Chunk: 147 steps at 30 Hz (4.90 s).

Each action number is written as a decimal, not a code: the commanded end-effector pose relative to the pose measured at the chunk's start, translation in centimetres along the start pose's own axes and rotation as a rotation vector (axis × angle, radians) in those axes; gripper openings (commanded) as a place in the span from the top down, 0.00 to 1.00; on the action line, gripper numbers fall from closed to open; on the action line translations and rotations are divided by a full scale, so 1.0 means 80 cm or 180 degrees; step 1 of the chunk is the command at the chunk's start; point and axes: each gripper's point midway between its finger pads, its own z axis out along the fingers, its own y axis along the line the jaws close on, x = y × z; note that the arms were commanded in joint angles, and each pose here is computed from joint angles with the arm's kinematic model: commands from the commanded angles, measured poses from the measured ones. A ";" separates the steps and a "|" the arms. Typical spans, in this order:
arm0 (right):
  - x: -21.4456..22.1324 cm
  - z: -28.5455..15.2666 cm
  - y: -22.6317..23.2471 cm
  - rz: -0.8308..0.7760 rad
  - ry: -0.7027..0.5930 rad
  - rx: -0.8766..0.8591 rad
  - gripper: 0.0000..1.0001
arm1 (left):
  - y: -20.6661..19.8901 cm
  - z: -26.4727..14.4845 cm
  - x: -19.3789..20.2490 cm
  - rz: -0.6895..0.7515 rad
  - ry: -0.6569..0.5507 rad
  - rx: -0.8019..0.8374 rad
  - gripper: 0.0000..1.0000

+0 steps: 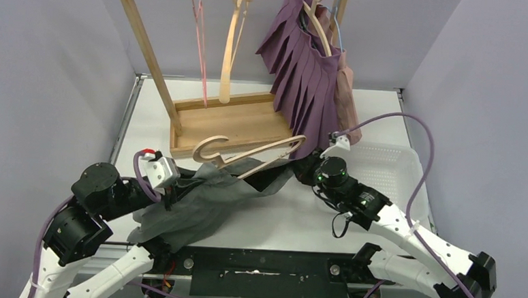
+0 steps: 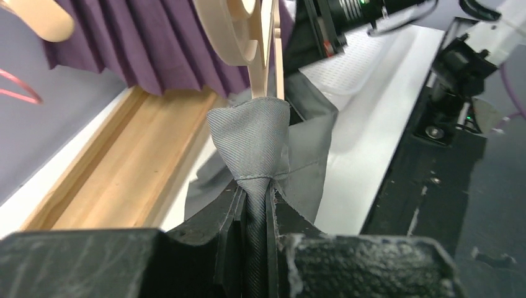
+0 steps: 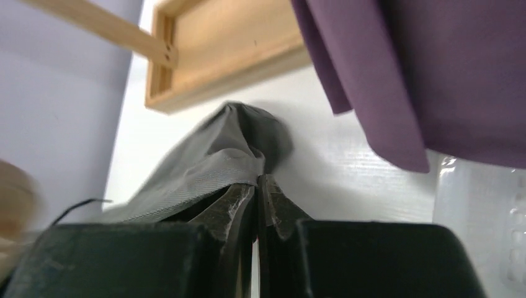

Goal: Place the skirt on the hanger

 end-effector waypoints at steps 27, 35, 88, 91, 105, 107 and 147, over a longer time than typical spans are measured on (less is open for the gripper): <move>-0.184 -0.095 0.088 -0.0068 -0.0845 -0.0235 1.00 | 0.019 0.003 0.044 -0.0030 0.1017 -0.0071 1.00; -0.182 -0.107 0.154 -0.0513 -0.0753 -0.1109 1.00 | 0.030 0.019 0.017 0.0108 0.1155 0.0014 1.00; -0.136 -0.119 0.192 -0.1419 -0.0116 -0.1757 1.00 | 0.063 0.009 -0.017 0.0045 0.0579 -0.0651 1.00; -0.114 -0.121 0.222 -0.1358 0.0091 -0.2145 1.00 | 0.066 0.013 -0.031 0.0066 0.0489 -0.0661 1.00; -0.106 -0.151 0.245 -0.2312 -0.0288 -0.2558 0.47 | 0.036 0.017 -0.028 0.0328 0.0294 -0.0198 1.00; -0.108 -0.161 0.250 -0.2598 -0.0380 -0.2715 0.48 | 0.028 0.015 -0.028 0.0362 0.0278 -0.0091 1.00; -0.020 -0.142 0.267 -0.3555 0.0636 -0.3667 0.59 | -0.031 0.000 -0.026 0.0383 0.0236 0.0719 1.00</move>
